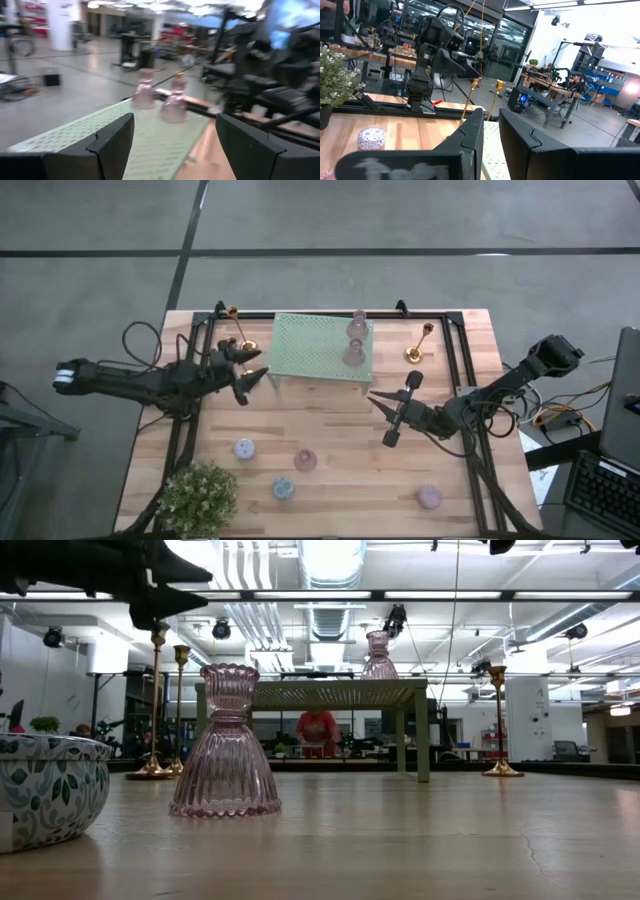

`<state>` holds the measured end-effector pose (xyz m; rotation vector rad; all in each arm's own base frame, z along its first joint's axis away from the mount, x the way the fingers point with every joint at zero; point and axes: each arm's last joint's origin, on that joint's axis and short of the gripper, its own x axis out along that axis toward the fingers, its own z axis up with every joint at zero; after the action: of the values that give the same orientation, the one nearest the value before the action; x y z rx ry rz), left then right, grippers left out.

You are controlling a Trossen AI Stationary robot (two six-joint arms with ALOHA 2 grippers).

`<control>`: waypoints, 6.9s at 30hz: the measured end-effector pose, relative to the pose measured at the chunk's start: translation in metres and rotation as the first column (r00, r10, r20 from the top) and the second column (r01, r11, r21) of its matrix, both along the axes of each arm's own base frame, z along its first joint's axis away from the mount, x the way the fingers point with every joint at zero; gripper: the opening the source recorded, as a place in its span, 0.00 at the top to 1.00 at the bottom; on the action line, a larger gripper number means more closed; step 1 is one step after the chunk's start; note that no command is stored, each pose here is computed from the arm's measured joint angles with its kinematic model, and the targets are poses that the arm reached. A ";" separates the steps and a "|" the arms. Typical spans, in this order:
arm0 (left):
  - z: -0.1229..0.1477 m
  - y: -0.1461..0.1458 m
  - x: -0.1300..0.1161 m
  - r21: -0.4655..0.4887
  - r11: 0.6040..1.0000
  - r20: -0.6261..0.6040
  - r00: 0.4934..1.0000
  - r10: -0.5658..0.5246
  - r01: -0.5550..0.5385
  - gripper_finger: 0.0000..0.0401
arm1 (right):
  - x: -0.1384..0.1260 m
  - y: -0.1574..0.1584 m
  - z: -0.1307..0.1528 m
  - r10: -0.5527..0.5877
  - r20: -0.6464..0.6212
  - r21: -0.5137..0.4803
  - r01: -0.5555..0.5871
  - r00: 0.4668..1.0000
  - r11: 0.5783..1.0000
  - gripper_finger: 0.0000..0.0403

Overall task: Pick & Place candle stick holders
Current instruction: Put the glass candle holder on the shelf aligned with the other glass candle holders

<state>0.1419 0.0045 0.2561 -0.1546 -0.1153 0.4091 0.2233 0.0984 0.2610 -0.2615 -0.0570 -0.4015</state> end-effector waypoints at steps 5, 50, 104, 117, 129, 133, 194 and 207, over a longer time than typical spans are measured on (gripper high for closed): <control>0.007 -0.005 -0.004 0.007 0.984 0.070 0.982 -0.178 0.178 0.29 | 0.000 0.000 0.000 0.000 -0.002 -0.001 0.000 1.000 1.000 0.87; -0.007 -0.093 0.071 -0.215 0.851 -0.361 0.770 -0.526 0.480 0.29 | 0.005 -0.009 -0.008 -0.028 -0.012 0.116 0.029 1.000 0.993 0.89; -0.004 -0.101 0.088 -0.154 0.856 -0.387 0.767 -0.512 0.493 0.29 | 0.068 -0.112 -0.055 -0.229 -0.233 0.411 0.309 0.945 0.858 0.98; -0.003 -0.101 0.089 -0.154 0.856 -0.380 0.770 -0.513 0.494 0.29 | 0.066 -0.122 -0.057 -0.298 -0.262 0.380 0.382 0.918 0.842 0.98; -0.003 -0.101 0.089 -0.153 0.856 -0.381 0.769 -0.513 0.495 0.29 | 0.065 -0.130 -0.058 -0.323 -0.278 0.344 0.408 0.905 0.846 0.98; -0.003 -0.101 0.088 -0.154 0.856 -0.380 0.770 -0.513 0.494 0.29 | 0.065 -0.130 -0.058 -0.320 -0.280 0.342 0.405 0.905 0.848 0.98; -0.078 -0.134 0.141 -0.263 0.848 -0.585 0.623 -0.519 0.460 0.53 | 0.024 -0.045 0.009 0.143 -0.203 0.277 -0.084 0.969 0.957 0.98; -0.044 -0.116 0.158 -0.167 0.895 -0.529 0.728 -0.436 0.414 0.54 | 0.024 -0.045 0.009 0.145 -0.201 0.274 -0.086 0.969 0.958 0.98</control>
<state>0.3001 -0.1115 0.2117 -0.0889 0.5059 -0.0221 0.2469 0.0534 0.2705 -0.0370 0.1972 -0.2571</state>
